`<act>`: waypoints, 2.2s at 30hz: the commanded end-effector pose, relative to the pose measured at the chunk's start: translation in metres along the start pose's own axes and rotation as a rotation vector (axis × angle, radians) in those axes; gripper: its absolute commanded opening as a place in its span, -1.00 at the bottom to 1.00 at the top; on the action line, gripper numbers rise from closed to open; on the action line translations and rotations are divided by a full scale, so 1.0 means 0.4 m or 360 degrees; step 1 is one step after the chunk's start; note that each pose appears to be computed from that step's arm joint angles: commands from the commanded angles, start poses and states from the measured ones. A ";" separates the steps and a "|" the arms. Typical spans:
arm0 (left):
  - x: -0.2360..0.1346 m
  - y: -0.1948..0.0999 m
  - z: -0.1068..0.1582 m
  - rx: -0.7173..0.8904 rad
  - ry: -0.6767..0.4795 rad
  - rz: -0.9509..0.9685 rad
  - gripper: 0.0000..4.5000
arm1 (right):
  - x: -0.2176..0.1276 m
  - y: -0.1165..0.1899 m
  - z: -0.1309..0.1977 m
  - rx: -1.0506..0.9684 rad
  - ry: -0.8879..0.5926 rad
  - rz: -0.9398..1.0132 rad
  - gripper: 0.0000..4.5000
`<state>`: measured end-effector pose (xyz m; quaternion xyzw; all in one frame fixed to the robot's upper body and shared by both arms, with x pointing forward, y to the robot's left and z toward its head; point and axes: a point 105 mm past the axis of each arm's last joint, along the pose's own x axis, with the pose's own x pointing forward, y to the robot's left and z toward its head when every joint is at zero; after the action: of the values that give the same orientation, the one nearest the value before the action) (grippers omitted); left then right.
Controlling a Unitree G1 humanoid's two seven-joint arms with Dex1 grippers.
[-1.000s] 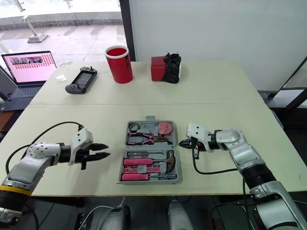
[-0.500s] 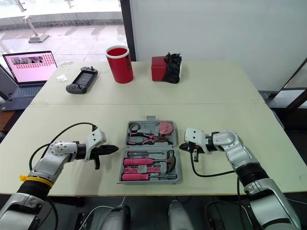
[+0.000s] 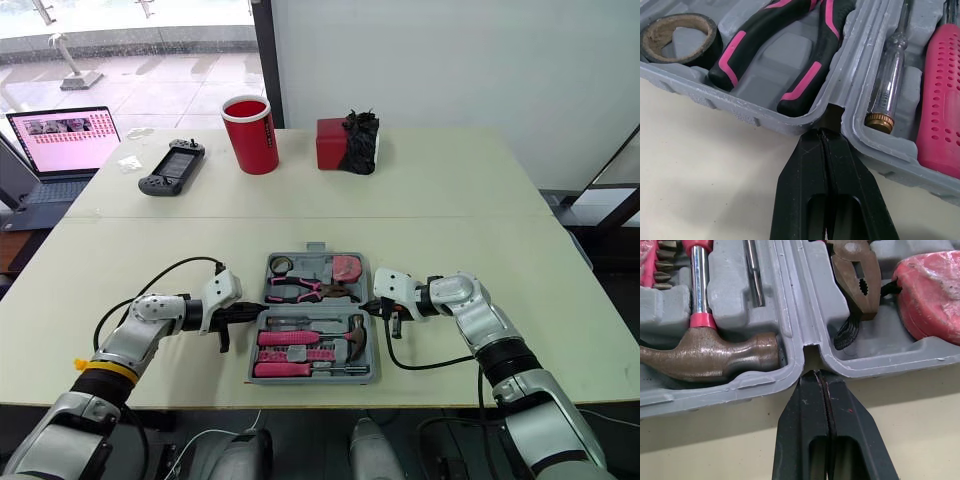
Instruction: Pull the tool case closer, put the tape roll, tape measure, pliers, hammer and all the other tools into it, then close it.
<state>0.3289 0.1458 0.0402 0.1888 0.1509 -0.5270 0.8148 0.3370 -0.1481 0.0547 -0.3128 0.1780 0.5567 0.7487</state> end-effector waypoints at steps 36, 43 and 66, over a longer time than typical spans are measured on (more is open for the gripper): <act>-0.066 0.014 -0.076 0.0056 0.0194 0.0168 -0.99 | -0.044 0.069 -0.069 0.0166 0.0096 0.0061 -1.00; -0.145 -0.061 0.023 -0.0056 -0.0236 -0.0056 -0.99 | -0.147 0.017 -0.070 0.0532 -0.0036 -0.0143 -1.00; 0.030 -0.262 -0.008 -0.0158 -0.0031 -0.0377 -1.00 | 0.006 -0.091 0.027 0.1733 -0.0418 -0.0255 0.97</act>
<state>0.2387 0.0953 0.0299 0.1096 0.1643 -0.6241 0.7560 0.3657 -0.1472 0.0664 0.1704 0.3332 0.3614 0.8540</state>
